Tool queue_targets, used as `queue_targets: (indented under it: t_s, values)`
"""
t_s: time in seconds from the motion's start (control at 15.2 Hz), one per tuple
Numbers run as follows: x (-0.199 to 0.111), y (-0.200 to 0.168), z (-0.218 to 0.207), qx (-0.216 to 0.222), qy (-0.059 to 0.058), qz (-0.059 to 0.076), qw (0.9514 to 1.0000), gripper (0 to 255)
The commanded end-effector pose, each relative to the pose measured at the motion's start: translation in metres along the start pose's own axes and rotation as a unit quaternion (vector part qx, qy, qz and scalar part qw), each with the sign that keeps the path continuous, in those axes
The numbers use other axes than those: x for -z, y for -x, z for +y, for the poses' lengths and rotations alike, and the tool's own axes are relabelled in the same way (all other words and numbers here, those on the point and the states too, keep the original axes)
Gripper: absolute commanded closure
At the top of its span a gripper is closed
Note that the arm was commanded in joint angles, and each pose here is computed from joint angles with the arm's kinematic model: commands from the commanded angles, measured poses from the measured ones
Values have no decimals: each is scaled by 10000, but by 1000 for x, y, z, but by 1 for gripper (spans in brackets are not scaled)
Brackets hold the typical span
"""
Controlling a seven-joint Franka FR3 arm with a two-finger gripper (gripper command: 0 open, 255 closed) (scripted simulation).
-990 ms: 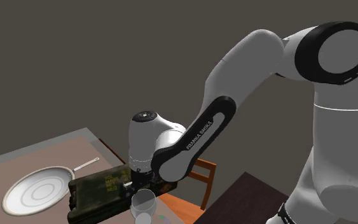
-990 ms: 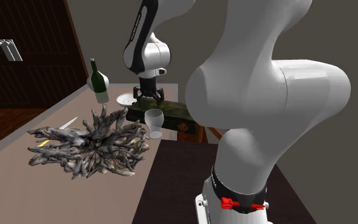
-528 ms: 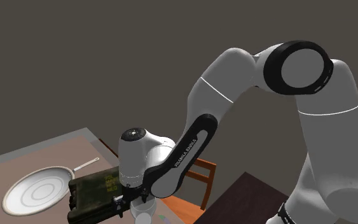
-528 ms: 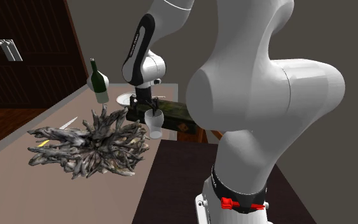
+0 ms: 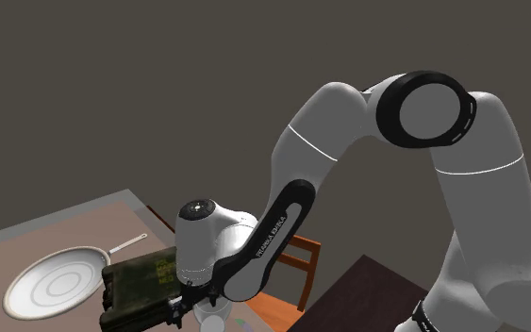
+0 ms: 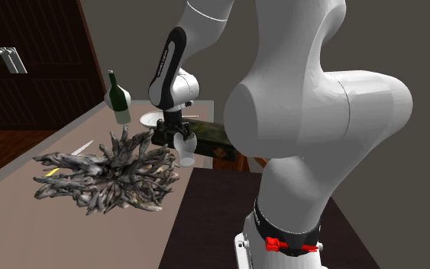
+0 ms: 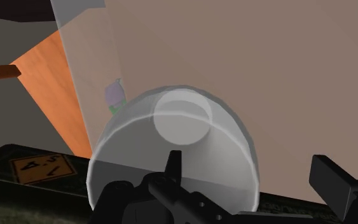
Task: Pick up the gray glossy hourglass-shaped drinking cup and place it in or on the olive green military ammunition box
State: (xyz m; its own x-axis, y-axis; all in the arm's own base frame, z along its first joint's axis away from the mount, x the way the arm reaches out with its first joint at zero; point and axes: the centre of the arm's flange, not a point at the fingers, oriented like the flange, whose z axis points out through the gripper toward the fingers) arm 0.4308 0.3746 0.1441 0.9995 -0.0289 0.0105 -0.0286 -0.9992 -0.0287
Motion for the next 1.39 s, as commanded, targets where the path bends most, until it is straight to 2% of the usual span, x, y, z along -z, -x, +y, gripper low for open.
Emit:
queue_targets:
  t_s: [0.0, 0.13, 0.2, 0.79, 1.32]
  values:
    - [0, 0, 0, 0, 0, 1, 10000, 0]
    - [0, 0, 0, 0, 0, 0, 10000, 0]
    - [0, 0, 0, 0, 0, 0, 10000, 255]
    - [0, 0, 0, 0, 0, 1, 10000, 255]
    - [42, 0, -1, 0, 0, 1, 10000, 255]
